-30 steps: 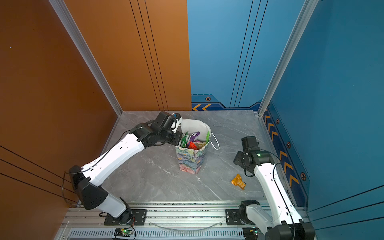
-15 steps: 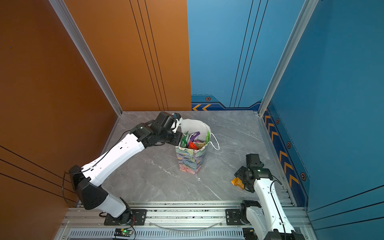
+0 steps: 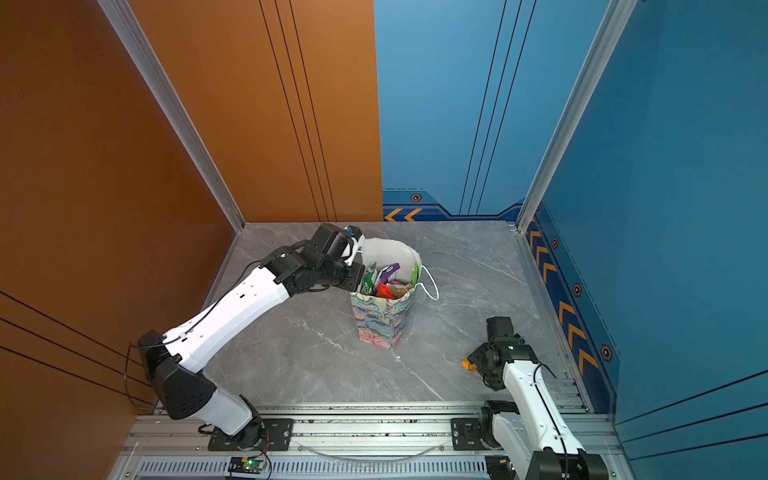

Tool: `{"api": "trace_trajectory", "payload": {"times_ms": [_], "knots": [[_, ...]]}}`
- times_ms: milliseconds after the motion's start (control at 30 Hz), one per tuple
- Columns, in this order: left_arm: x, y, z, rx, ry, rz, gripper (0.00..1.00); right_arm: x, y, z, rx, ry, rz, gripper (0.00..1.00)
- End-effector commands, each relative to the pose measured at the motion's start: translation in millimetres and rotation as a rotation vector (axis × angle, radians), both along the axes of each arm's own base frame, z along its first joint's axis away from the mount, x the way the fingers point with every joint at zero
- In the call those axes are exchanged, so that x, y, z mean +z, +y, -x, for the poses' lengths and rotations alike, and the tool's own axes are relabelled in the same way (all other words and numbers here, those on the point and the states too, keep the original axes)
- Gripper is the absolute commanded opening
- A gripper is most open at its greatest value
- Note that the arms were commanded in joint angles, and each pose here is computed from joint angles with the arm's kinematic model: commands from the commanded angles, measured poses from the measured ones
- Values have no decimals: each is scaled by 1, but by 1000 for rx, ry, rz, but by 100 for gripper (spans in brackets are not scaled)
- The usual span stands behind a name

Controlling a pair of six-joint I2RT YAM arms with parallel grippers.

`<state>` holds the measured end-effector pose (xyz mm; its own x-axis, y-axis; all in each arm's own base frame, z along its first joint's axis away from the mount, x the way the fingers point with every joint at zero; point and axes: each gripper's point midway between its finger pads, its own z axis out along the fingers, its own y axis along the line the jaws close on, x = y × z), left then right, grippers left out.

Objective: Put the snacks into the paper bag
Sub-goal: 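Lower the right gripper and close it on the orange packet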

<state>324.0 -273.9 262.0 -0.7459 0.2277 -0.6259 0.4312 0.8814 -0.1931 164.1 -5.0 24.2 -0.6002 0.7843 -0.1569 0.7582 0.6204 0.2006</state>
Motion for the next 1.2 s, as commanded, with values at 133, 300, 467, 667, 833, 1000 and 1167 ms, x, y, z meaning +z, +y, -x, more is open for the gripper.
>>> {"api": "trace_trajectory", "payload": {"times_ms": [133, 300, 467, 667, 833, 1000, 1167], "knots": [[3, -3, 0, -12, -31, -4, 2, -9, 3, -8, 6, 3, 14, 60], [2, -3, 0, -12, -30, -5, 2, -16, 9, -10, 22, 7, 14, 60], [3, -4, 0, -14, -30, -4, 2, -19, 15, -14, 39, 9, 10, 57], [3, -3, 1, -14, -32, -4, 2, -19, 21, -17, 52, 10, -1, 48], [3, -3, 1, -14, -33, -4, 2, -18, 23, -17, 53, -2, 8, 43], [5, -3, 1, -14, -35, -2, 1, -17, 30, -22, 50, -22, -29, 40], [4, -3, 1, -16, -34, -2, 1, -14, 35, -27, 72, -24, -26, 39]]}}
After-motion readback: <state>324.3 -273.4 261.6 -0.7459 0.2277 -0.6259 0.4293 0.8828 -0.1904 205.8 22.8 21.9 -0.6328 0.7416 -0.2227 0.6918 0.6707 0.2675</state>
